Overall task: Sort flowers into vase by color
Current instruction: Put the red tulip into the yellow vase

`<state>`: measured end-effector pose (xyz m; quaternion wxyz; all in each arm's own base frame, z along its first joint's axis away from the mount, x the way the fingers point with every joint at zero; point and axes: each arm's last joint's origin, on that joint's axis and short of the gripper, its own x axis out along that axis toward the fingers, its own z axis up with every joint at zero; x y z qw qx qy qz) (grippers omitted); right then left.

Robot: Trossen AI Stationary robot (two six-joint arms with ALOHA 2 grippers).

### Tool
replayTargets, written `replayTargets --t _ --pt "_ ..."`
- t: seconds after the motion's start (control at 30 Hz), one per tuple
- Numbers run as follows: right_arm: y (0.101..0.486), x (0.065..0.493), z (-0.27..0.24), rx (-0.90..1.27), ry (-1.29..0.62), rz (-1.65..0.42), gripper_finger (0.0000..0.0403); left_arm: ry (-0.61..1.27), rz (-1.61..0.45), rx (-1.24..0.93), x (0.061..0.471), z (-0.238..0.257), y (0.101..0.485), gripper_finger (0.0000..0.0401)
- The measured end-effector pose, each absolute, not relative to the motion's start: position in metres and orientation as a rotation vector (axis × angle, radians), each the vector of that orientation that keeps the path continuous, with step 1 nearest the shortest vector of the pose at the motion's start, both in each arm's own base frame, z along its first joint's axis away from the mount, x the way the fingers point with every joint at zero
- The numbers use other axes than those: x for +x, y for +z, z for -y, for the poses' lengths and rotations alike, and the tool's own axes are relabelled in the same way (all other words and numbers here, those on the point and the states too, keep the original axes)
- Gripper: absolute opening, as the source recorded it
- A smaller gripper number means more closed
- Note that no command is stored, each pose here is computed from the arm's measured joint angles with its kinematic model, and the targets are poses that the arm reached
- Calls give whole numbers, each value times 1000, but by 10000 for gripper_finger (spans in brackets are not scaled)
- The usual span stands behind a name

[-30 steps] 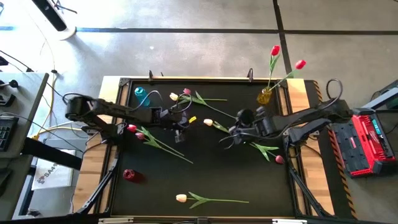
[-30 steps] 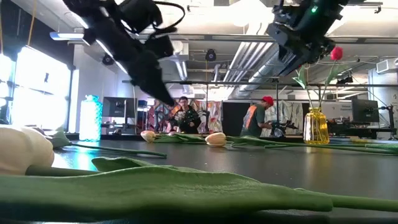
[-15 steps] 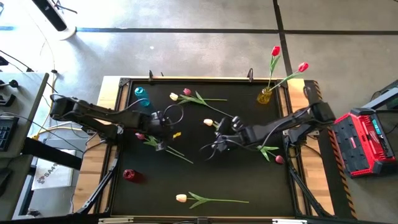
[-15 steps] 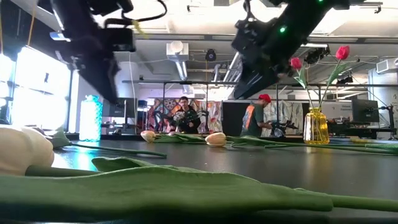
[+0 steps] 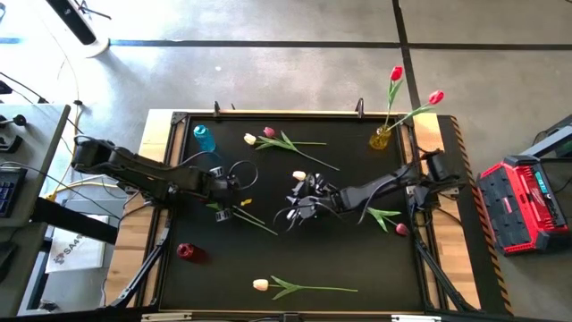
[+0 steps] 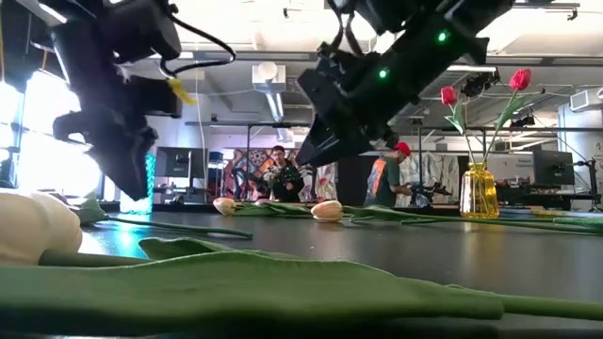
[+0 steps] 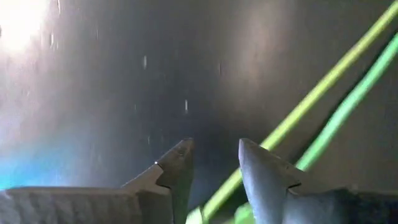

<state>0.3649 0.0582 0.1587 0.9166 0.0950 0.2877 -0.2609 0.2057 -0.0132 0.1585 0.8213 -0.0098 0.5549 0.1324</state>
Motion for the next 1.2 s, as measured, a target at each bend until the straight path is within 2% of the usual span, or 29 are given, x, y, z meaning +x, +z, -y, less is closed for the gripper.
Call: replayTargets --t 0.4,0.6,0.73,0.93,1.03,1.2 --pt "146 369 -61 211 -501 -615 128 45 -1250 -33 201 11 138 127" --pt "147 369 -61 230 -508 -601 128 67 -1279 -6 203 11 131 123" --pt "147 369 -61 231 -508 -599 128 87 -1293 6 205 10 127 95" --pt "147 369 -62 276 -521 -583 128 108 -1261 63 211 15 132 13" --pt "147 369 -64 291 -525 -577 128 97 -1239 156 215 21 136 7" --pt "144 363 -67 254 -568 -623 128 50 -1100 447 226 35 144 2"
